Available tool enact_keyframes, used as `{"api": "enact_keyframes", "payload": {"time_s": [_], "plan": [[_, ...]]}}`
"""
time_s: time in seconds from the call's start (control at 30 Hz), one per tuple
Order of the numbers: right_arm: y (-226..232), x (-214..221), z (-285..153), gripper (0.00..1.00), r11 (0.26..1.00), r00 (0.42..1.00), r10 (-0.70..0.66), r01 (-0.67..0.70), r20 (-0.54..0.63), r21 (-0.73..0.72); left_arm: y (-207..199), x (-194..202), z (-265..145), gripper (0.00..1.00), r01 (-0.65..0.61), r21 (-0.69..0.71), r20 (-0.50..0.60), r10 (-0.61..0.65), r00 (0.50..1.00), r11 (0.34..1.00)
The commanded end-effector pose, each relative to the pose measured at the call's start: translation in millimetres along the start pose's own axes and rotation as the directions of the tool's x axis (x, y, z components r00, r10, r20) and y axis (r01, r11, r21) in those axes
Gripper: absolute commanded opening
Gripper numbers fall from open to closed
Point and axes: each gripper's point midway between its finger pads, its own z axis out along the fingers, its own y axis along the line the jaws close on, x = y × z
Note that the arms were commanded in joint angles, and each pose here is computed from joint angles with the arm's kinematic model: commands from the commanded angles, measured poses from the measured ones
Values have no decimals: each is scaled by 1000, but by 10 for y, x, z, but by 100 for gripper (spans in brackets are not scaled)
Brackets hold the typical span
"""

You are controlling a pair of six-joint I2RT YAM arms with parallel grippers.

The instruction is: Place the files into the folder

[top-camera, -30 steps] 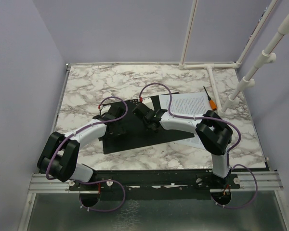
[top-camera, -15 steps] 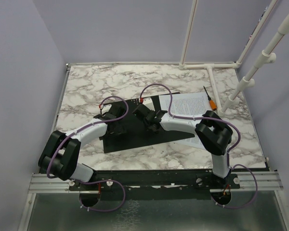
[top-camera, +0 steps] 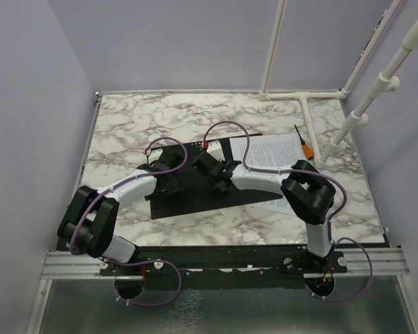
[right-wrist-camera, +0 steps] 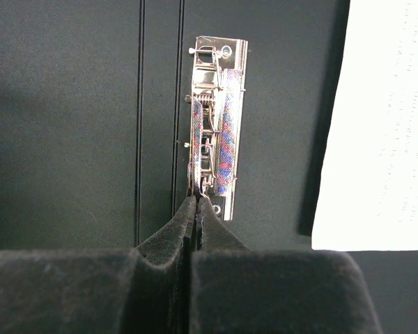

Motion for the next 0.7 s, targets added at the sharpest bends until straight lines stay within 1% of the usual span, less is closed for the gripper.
{"api": "enact_keyframes", "payload": {"time_s": [0.0, 0.4, 0.67], "plan": [[-550, 469, 99, 0, 970, 980, -120, 150, -160, 191, 313, 430, 165, 99, -55, -110, -134, 40, 990, 992], [-511, 74, -17, 1, 975, 990, -107, 122, -88, 185, 312, 441, 171, 99, -58, -110, -140, 42, 989, 992], [-362, -143, -90, 0, 990, 996, -81, 85, -45, 110, 296, 428, 161, 99, -57, -102, -138, 43, 990, 993]]}}
